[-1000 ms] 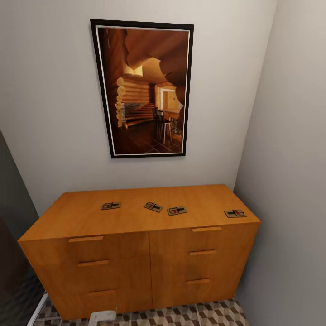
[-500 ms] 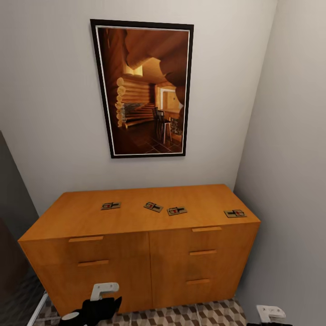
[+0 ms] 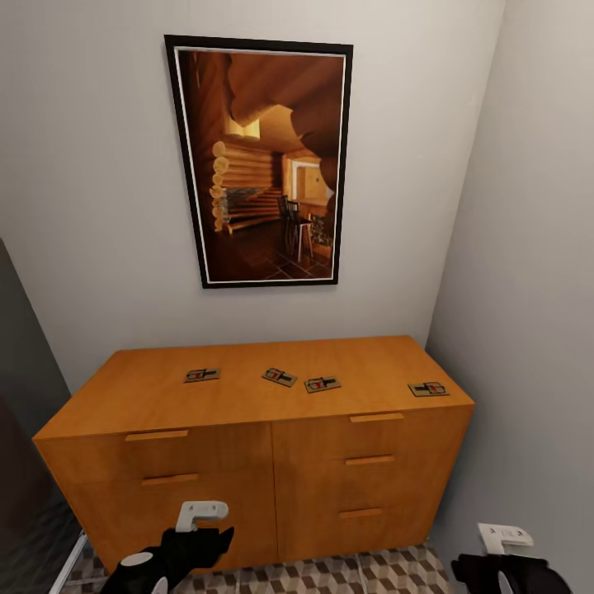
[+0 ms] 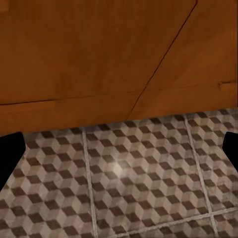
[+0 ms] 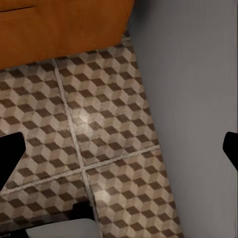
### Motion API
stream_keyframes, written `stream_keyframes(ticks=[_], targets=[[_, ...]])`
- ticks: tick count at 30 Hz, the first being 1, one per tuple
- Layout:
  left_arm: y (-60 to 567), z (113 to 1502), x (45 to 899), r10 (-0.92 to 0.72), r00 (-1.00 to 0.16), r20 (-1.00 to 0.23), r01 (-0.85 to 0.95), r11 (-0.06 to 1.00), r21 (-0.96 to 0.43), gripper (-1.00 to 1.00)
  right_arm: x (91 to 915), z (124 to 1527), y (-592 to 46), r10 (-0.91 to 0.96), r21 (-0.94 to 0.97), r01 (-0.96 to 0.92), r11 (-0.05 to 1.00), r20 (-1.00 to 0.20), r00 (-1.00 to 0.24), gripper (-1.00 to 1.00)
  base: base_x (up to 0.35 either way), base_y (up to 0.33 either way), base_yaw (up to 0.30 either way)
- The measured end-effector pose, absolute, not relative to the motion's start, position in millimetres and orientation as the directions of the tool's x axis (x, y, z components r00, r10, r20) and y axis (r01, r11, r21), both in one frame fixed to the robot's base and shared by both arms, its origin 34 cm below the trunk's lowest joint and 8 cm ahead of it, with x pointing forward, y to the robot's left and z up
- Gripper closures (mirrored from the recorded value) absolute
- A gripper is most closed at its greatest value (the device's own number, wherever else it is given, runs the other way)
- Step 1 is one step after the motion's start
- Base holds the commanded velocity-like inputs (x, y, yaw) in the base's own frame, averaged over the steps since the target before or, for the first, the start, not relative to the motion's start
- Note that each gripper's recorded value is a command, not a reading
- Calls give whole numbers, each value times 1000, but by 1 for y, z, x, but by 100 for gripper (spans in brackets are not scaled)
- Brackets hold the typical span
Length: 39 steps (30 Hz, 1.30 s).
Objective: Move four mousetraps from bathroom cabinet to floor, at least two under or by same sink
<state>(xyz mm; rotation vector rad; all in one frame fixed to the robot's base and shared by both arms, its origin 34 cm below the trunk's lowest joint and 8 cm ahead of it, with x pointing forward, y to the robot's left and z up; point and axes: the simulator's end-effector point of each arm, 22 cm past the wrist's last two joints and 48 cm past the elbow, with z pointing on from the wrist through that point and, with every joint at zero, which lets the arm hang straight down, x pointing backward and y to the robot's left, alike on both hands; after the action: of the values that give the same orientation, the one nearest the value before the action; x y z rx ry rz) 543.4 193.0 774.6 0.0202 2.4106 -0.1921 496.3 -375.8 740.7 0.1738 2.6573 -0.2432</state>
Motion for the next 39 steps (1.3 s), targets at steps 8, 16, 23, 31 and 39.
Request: stream_keyframes(ticks=[8,16,23,31,39], targets=[[172,785,544,-25,-742,-670,103,983,-151,-100,509,761,-386,83,-156,178,971,-479,-874,-100,0,0,0],[147,794,548,-39,-739,-672,120,975,-189,-100,538,786,-388,93,-148,193,970,-507,-857,-100,0,0,0],[126,818,571,-31,-733,-680,153,966,-209,-100,561,804,-388,93,-140,200,970,-548,-832,-100,0,0,0],[90,870,611,14,-688,-725,237,949,-206,-100,582,823,-389,92,-133,208,969,-585,-806,-100,0,0,0],[60,937,652,50,-606,-794,317,931,-183,-100,603,843,-390,93,-128,218,967,-621,-779,-100,0,0,0]])
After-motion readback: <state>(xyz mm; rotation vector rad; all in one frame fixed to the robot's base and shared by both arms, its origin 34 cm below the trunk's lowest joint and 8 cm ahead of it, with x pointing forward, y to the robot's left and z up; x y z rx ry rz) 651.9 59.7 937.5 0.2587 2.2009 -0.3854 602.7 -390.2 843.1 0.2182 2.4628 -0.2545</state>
